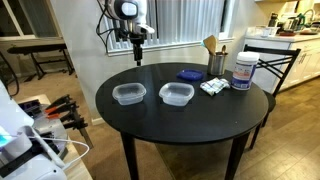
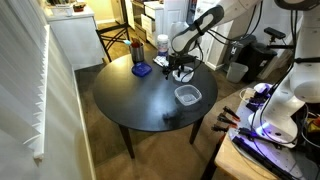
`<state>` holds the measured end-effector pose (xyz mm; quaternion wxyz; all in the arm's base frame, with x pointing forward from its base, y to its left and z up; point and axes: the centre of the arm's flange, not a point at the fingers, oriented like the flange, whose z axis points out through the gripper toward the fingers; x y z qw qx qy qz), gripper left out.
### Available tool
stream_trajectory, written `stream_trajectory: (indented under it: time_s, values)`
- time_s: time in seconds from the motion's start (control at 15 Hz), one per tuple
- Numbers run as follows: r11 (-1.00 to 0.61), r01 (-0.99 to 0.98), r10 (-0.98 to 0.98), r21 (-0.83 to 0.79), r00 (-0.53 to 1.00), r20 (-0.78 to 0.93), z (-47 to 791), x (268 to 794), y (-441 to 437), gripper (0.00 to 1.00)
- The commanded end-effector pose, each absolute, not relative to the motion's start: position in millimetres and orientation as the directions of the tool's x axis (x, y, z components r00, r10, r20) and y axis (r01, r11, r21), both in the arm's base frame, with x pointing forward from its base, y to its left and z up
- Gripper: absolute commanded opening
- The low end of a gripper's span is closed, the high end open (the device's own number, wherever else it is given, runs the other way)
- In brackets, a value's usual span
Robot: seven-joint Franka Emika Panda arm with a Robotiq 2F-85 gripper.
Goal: Put the bowl into the other bowl
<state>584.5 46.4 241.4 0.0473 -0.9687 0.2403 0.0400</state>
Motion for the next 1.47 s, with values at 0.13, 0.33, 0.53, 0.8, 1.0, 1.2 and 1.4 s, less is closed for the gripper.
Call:
stream_trajectory:
  time_s: [0.13,0.33,0.53,0.8,1.0,1.2,1.4]
  values:
    - [-0.852,-0.517,-0.503,-0.082,0.852,-0.147,219,612,51,1.00]
    - [-0.800,-0.592,-0.560,-0.093,0.794,-0.238,202,611,59,1.00]
    - [-0.710,-0.695,-0.632,-0.115,0.701,-0.330,182,604,70,1.00]
    - [-0.623,-0.777,-0.696,-0.089,0.603,-0.390,151,591,78,1.00]
    - [-0.604,-0.796,-0.729,-0.040,0.572,-0.376,139,588,73,1.00]
    - [-0.617,-0.786,-0.743,0.028,0.571,-0.351,137,588,64,1.00]
    - [-0.629,-0.768,-0.756,0.119,0.569,-0.323,137,585,53,1.00]
